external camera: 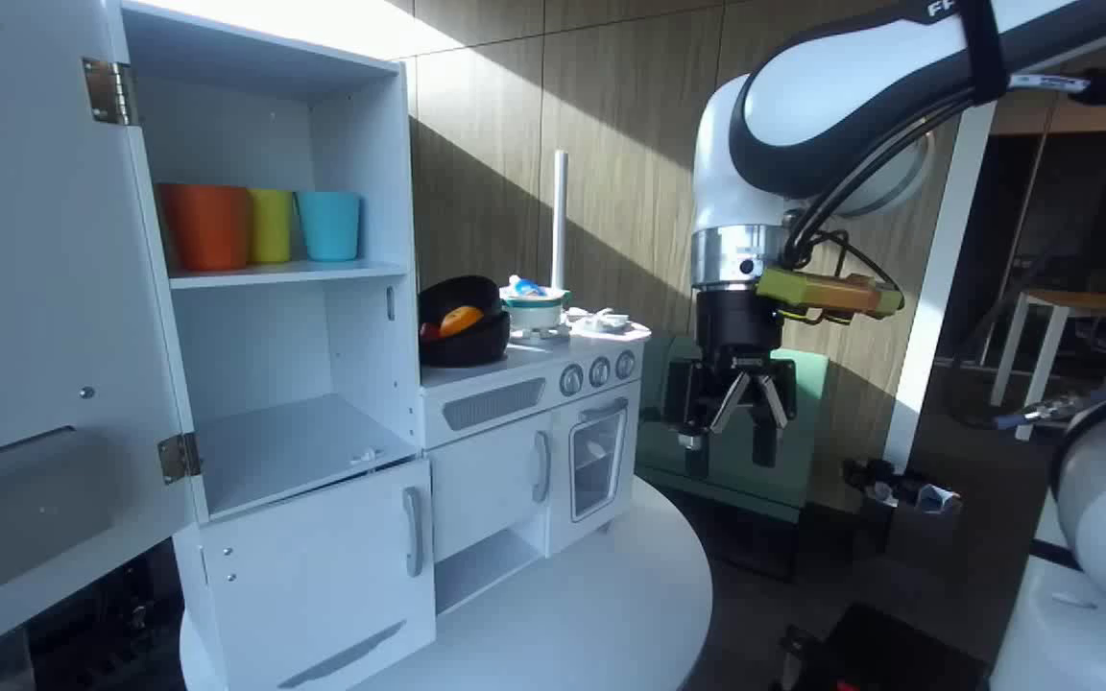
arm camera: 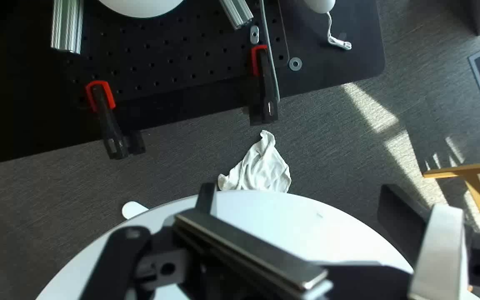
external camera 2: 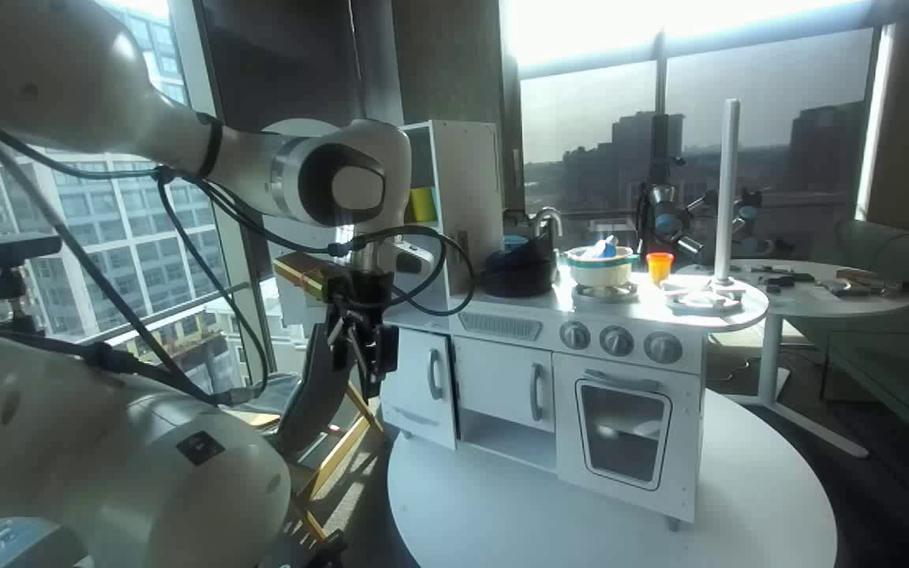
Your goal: Pull open the doors to the three compartments
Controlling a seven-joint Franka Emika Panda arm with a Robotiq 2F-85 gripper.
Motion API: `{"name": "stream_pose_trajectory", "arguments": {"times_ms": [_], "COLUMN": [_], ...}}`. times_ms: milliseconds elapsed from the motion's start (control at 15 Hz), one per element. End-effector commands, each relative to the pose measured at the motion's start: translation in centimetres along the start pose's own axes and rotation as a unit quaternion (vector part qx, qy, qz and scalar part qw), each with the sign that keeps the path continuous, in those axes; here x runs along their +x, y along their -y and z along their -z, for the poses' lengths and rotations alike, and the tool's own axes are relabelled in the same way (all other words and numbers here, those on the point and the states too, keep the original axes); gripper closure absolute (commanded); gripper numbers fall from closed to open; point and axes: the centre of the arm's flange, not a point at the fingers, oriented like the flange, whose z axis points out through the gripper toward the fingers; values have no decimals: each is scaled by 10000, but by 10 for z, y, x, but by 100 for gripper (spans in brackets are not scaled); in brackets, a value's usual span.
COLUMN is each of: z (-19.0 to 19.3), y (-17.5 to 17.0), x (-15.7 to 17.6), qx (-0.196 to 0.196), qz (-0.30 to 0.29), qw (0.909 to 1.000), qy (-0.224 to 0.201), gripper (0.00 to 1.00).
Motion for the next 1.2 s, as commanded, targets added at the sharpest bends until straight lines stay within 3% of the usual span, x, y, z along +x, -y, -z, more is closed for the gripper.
{"name": "stream_pose_trajectory", "arguments": {"times_ms": [0,333,467,800,1133], "z": [0,0,-25,-82,-137], "y": [0,0,-3,8,-15], "x": [0,0,15,75,144], "qx": [0,1,146,721,461], "qz": [0,1,48,1050,1280], "qw": [10000,10000,9999,9908,9874], "qy": [-1,-2,21,-462,-804], "gripper": [0,0,0,0,0]}}
